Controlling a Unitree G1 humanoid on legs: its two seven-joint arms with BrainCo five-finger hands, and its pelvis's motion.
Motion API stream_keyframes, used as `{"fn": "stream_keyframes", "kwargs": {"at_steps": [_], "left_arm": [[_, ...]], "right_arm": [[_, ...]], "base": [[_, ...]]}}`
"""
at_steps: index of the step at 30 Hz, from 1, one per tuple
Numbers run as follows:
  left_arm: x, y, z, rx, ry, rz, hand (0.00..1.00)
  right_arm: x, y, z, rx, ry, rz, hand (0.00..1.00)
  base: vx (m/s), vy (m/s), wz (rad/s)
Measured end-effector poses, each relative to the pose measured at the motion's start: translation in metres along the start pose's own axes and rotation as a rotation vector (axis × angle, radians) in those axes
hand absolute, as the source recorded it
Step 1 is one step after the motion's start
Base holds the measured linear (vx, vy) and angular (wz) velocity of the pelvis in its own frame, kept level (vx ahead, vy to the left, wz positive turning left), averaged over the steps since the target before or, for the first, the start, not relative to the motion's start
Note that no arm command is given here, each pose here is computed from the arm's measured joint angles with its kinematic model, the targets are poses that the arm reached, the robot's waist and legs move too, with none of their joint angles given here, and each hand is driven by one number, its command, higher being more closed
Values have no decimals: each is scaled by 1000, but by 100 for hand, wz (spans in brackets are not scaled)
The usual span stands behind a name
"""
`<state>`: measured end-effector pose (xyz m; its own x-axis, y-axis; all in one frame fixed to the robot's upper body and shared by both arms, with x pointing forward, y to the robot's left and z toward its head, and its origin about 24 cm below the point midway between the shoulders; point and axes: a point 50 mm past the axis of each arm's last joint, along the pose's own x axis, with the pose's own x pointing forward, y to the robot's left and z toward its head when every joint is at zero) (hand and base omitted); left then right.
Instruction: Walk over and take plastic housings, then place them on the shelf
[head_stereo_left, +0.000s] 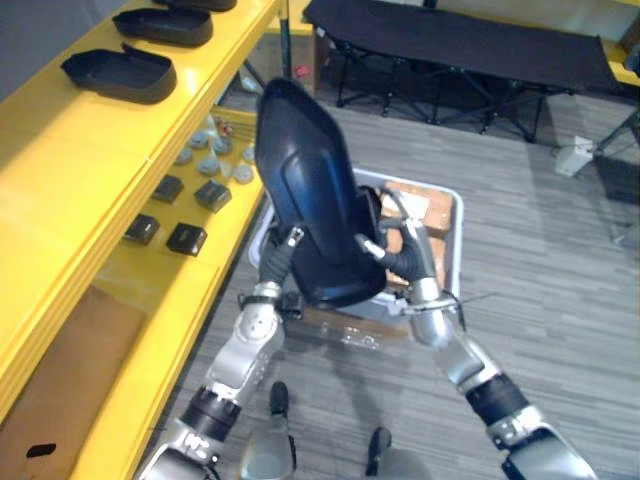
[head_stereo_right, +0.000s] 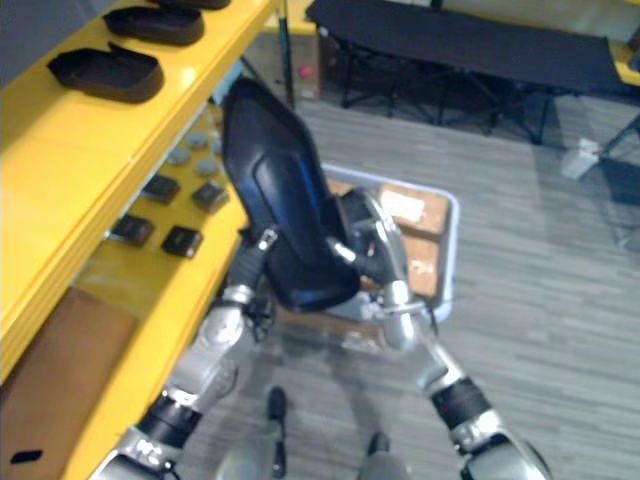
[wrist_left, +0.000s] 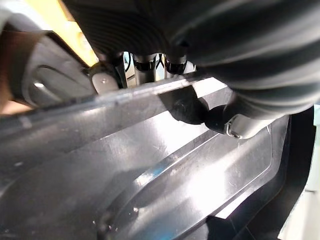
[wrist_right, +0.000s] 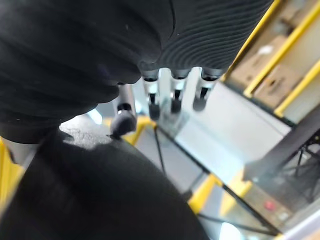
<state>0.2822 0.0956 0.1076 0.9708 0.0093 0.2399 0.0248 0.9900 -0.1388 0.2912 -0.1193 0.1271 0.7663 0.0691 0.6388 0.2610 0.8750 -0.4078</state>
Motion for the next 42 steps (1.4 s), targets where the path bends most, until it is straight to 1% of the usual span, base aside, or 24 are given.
{"fn": "stream_keyframes", "kwargs": {"at_steps": [2, 3, 5, 7, 8, 9, 10, 13, 17, 19, 20, 22, 23, 24, 26, 28, 31, 35, 36, 38, 40, 41, 42], "left_arm": [[-6, 3, 4, 122, -68, 57, 100], [-8, 5, 4, 158, -80, 76, 100], [-13, 20, 1, 276, -104, 183, 100], [-16, 29, -1, 324, -106, 246, 100], [-20, 38, -3, 362, -105, 313, 100], [-21, 41, -4, 382, -108, 337, 100], [-24, 48, -6, 435, -115, 385, 100], [-28, 62, -12, 532, -111, 476, 100], [-36, 84, -17, 543, -103, 605, 100], [-51, 99, -15, 514, -135, 669, 100], [-54, 100, -15, 506, -142, 671, 100], [-73, 101, -9, 435, -176, 677, 100], [-82, 99, -5, 406, -197, 672, 100], [-92, 96, 2, 350, -231, 654, 100], [-101, 94, 12, 304, -290, 612, 100], [-102, 95, 15, 279, -308, 601, 100], [-103, 97, 22, 244, -345, 598, 100], [-104, 112, 45, 289, -445, 655, 100], [-107, 121, 54, 320, -481, 706, 100], [-113, 131, 63, 350, -504, 764, 100], [-129, 149, 74, 427, -513, 868, 100], [-133, 153, 75, 450, -506, 886, 100], [-143, 160, 77, 495, -491, 917, 100]], "right_arm": [[6, -19, 15, 100, -15, -104, 0], [8, -25, 19, 139, -18, -126, 0], [12, -44, 32, 312, -21, -171, 0], [11, -51, 35, 379, -19, -178, 0], [7, -58, 36, 429, -2, -176, 0], [5, -60, 36, 446, 4, -174, 0], [1, -63, 35, 488, 19, -160, 0], [-10, -69, 36, 530, 40, -146, 0], [-32, -86, 21, 524, 130, -191, 0], [-56, -91, 2, 576, 260, -224, 0], [-64, -91, -3, 586, 301, -238, 0], [-99, -84, -27, 610, 489, -313, 0], [-115, -82, -35, 614, 569, -357, 0], [-138, -81, -43, 636, 657, -436, 0], [-168, -89, -52, 620, 744, -535, 0], [-174, -95, -55, 625, 739, -557, 0], [-171, -108, -56, 603, 679, -524, 0], [-141, -106, -56, 635, 569, -432, 0], [-126, -101, -55, 659, 529, -399, 0], [-114, -90, -53, 689, 505, -346, 0], [-94, -64, -50, 731, 491, -238, 0], [-91, -57, -50, 731, 498, -213, 0], [-85, -43, -49, 741, 507, -153, 0]], "base": [[0, 0, 0], [-11, -14, -3], [-9, -16, -5], [-14, -15, -7], [-26, -19, -8], [-41, -18, -10], [-37, -13, -12], [-20, -6, -11], [4, -3, -10], [27, -10, -17], [36, -15, -6], [49, -17, -2], [60, -17, -2], [52, -14, -2], [25, -6, 0], [0, 0, 0], [0, 0, 0], [-10, -2, 22], [-18, 2, 57], [4, -8, 57], [38, -37, 62], [70, -55, 63], [86, -62, 70]]}}
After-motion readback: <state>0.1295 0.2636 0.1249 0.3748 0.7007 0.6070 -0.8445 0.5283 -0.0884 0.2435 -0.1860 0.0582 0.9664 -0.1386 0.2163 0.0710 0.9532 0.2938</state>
